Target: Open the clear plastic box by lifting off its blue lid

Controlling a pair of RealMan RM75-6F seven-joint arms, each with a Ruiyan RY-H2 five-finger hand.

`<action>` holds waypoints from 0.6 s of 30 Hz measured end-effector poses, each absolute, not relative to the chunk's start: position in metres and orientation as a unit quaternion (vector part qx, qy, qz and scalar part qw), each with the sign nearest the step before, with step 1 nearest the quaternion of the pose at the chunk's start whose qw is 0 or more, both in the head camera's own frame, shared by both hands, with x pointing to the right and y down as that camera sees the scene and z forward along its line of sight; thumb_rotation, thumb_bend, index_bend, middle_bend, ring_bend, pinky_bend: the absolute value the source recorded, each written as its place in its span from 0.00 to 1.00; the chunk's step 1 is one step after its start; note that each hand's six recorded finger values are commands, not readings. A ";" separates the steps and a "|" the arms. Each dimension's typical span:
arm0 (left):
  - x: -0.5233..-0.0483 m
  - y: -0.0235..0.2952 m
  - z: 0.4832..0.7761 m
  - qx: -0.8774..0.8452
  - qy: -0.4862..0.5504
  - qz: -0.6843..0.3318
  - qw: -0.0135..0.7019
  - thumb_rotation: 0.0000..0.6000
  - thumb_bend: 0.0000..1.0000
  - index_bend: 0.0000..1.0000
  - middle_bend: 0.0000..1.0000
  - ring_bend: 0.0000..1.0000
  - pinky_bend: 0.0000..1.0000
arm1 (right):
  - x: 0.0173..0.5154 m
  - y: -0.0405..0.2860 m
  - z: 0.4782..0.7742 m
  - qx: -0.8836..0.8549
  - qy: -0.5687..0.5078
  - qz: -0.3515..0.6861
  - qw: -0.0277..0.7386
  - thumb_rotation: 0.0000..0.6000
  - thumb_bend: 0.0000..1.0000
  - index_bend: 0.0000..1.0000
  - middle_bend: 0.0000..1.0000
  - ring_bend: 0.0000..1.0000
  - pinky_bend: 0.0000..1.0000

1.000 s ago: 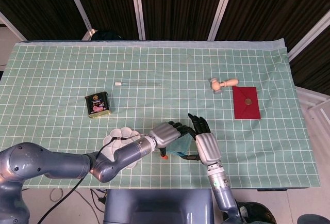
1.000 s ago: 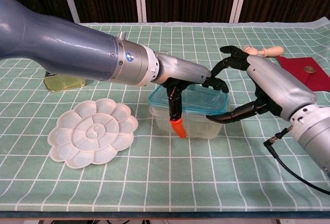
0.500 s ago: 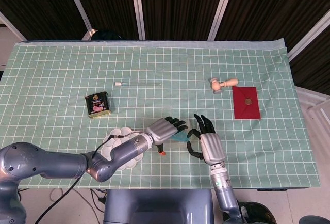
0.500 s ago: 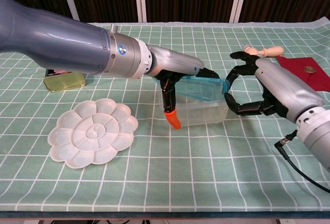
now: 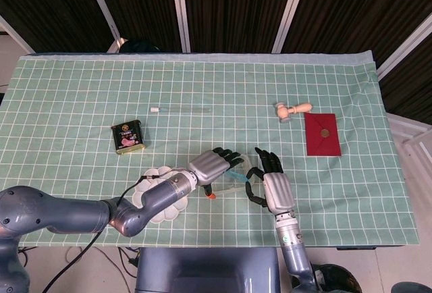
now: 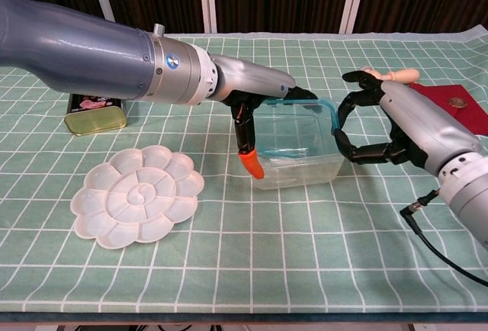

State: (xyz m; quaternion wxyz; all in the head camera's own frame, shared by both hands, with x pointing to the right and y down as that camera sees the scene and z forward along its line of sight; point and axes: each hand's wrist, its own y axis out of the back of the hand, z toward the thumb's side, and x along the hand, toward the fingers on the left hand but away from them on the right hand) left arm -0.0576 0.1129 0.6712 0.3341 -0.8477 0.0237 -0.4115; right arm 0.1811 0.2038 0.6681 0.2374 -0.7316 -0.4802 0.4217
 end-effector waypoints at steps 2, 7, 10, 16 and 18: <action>-0.058 0.111 0.669 -0.848 0.028 -0.410 0.335 1.00 0.00 0.00 0.00 0.00 0.09 | 0.182 0.203 0.668 -0.730 -0.482 0.422 0.237 1.00 0.60 0.68 0.09 0.00 0.00; -0.058 0.105 0.663 -0.849 0.041 -0.405 0.337 1.00 0.00 0.00 0.00 0.00 0.09 | 0.183 0.201 0.667 -0.728 -0.491 0.419 0.232 1.00 0.60 0.69 0.10 0.00 0.00; -0.060 0.102 0.660 -0.849 0.045 -0.403 0.339 1.00 0.00 0.00 0.00 0.00 0.09 | 0.182 0.200 0.665 -0.727 -0.496 0.415 0.228 1.00 0.60 0.69 0.10 0.00 0.00; -0.065 0.099 0.654 -0.849 0.049 -0.401 0.341 1.00 0.00 0.00 0.00 0.00 0.09 | 0.180 0.199 0.661 -0.727 -0.503 0.409 0.226 1.00 0.60 0.70 0.10 0.00 0.00; -0.068 0.099 0.652 -0.849 0.050 -0.402 0.341 1.00 0.00 0.00 0.00 0.00 0.09 | 0.179 0.198 0.660 -0.727 -0.504 0.407 0.227 1.00 0.60 0.70 0.10 0.00 0.00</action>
